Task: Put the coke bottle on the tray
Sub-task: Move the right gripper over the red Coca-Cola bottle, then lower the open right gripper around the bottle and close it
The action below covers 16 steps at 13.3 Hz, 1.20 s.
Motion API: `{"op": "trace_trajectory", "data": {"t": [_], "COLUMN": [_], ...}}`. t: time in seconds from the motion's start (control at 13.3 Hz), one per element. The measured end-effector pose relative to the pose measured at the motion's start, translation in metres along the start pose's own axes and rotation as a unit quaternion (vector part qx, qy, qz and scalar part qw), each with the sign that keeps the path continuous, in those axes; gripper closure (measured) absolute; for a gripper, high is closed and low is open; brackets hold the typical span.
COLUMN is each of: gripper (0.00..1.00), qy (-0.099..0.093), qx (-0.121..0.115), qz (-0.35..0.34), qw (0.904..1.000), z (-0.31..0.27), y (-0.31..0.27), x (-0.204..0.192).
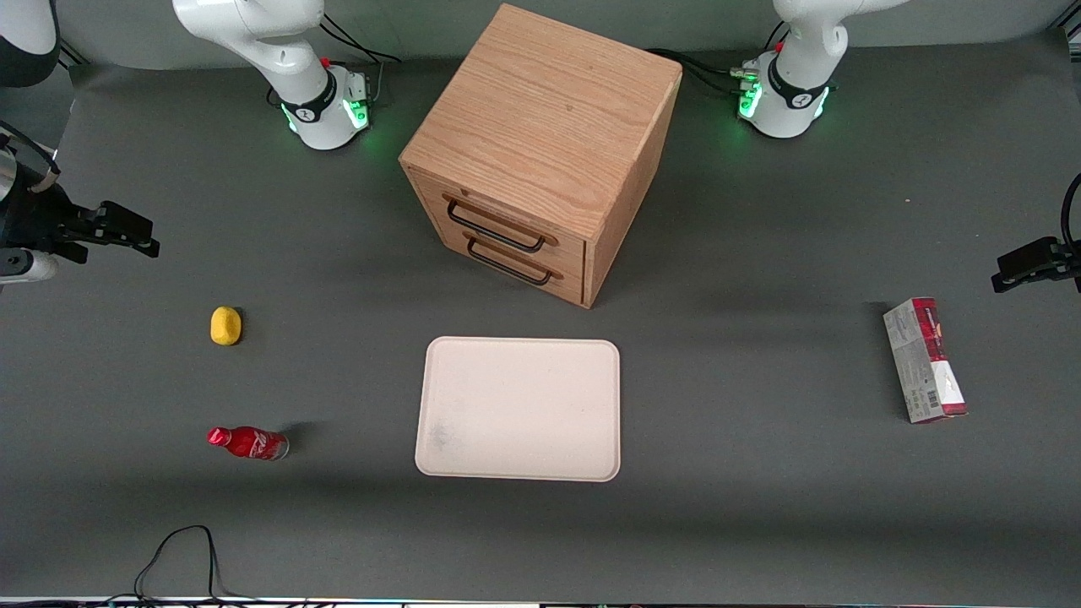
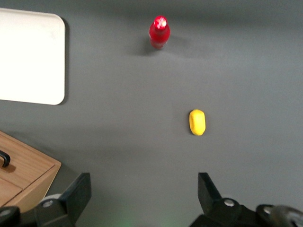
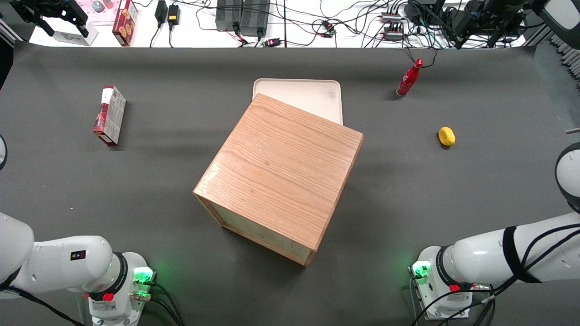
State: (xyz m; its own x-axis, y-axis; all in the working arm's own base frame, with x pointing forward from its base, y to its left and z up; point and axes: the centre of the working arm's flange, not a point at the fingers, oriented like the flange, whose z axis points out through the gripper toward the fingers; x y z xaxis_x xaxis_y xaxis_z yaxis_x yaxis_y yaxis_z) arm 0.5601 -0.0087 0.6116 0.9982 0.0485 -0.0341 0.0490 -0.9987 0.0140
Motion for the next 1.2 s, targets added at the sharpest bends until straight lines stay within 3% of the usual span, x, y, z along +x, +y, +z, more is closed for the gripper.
{"op": "trace_trajectory", "data": {"t": [0.15,0.3,0.53,0.82,1.2], "gripper": [0.0,0.0,0.0,0.0,0.0], "qy": [0.009,0.002,0.005,0.013,0.014], "qx": [-0.003,-0.006,-0.013,-0.011,-0.005], "qz": [-0.009,-0.014,-0.027,-0.046,-0.057], "qw": [0.9999,0.9999,0.9995,0.9988,0.9983], "z": [-0.006,-0.002,0.007,0.053,0.076], "y": [0.006,0.024,0.043,0.03,0.019], "x": [0.02,0.044,0.091,0.147,0.164]}}
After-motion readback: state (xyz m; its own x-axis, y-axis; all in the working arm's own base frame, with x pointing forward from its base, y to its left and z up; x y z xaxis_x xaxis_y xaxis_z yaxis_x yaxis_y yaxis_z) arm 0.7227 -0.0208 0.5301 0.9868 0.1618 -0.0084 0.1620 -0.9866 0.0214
